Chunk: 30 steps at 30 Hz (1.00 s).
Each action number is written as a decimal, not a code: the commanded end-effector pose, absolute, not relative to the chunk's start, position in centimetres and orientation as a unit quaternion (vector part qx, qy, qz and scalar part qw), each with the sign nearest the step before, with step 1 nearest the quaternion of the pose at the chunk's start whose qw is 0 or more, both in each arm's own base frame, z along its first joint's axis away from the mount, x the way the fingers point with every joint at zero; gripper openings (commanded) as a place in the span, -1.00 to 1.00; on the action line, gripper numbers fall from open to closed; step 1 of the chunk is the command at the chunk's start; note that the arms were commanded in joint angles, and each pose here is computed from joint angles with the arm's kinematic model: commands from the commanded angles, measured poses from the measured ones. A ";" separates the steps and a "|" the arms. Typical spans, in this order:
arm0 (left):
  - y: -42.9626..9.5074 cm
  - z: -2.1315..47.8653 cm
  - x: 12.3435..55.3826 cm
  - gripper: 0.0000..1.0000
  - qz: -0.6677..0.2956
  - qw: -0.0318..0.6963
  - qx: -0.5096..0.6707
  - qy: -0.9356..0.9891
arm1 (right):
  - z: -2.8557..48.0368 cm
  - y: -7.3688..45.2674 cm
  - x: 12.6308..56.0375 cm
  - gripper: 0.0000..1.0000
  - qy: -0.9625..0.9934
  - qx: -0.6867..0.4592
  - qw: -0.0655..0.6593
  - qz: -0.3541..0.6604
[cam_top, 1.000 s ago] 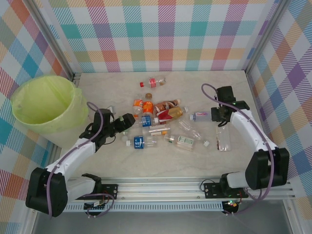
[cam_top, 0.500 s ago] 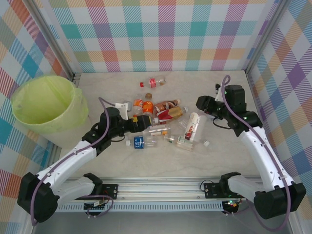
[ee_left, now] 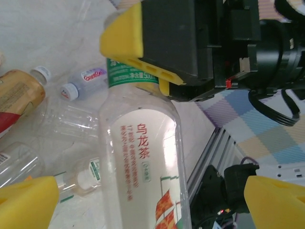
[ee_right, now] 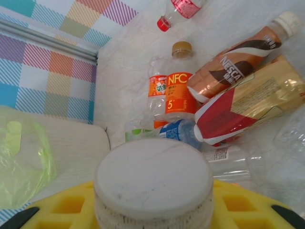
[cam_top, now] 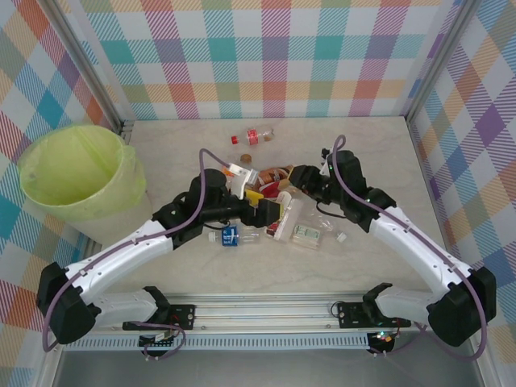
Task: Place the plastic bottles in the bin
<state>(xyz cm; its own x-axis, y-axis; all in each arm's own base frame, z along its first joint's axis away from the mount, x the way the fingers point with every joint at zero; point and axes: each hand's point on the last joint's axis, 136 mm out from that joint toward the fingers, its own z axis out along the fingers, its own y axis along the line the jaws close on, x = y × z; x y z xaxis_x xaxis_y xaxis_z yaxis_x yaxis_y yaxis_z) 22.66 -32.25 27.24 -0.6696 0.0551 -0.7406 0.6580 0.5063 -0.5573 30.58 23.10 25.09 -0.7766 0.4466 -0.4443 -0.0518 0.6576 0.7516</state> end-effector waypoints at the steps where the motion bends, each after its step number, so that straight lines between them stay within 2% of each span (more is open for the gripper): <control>1: -32.8 25.0 21.7 1.00 -0.387 0.310 0.251 0.831 | 27.0 24.4 31.4 -0.48 0.835 0.118 0.342 0.414; 4: -32.2 22.9 22.0 1.00 -0.325 0.290 0.259 0.862 | 27.7 25.4 31.3 -0.46 0.832 0.105 0.349 0.418; 7: -32.2 22.0 21.7 0.90 -0.308 0.269 0.275 0.870 | 28.4 26.0 31.4 -0.45 0.826 0.097 0.355 0.426; 12: -32.1 21.5 22.2 0.42 -0.292 0.269 0.272 0.877 | 28.7 26.8 31.3 -0.43 0.822 0.092 0.345 0.443; 16: -32.3 22.0 22.5 0.22 -0.296 0.285 0.273 0.870 | 28.8 26.8 31.1 -0.38 0.820 0.089 0.346 0.447; 19: -32.7 22.7 22.3 0.14 -0.323 0.298 0.278 0.854 | 28.6 27.1 31.0 -0.15 0.821 0.073 0.348 0.446; 22: -31.9 23.4 23.3 0.10 -0.323 0.319 0.260 0.852 | 29.7 27.3 30.9 0.28 0.810 0.057 0.364 0.457; 26: -27.9 24.8 26.5 0.02 -0.234 0.376 0.199 0.874 | 32.4 25.9 31.0 0.52 0.787 0.050 0.418 0.451; 30: -23.1 27.8 28.7 0.01 -0.158 0.440 0.146 0.872 | 33.6 21.6 31.5 0.78 0.770 0.108 0.490 0.394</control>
<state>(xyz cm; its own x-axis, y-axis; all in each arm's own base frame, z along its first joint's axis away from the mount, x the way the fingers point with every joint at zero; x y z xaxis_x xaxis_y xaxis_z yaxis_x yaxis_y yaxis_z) 26.50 -27.52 23.48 -0.6632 0.1856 -0.7250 0.5087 0.8224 -0.2548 31.10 24.56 30.55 -0.6486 0.4749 -0.5948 -0.2167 0.6339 0.7424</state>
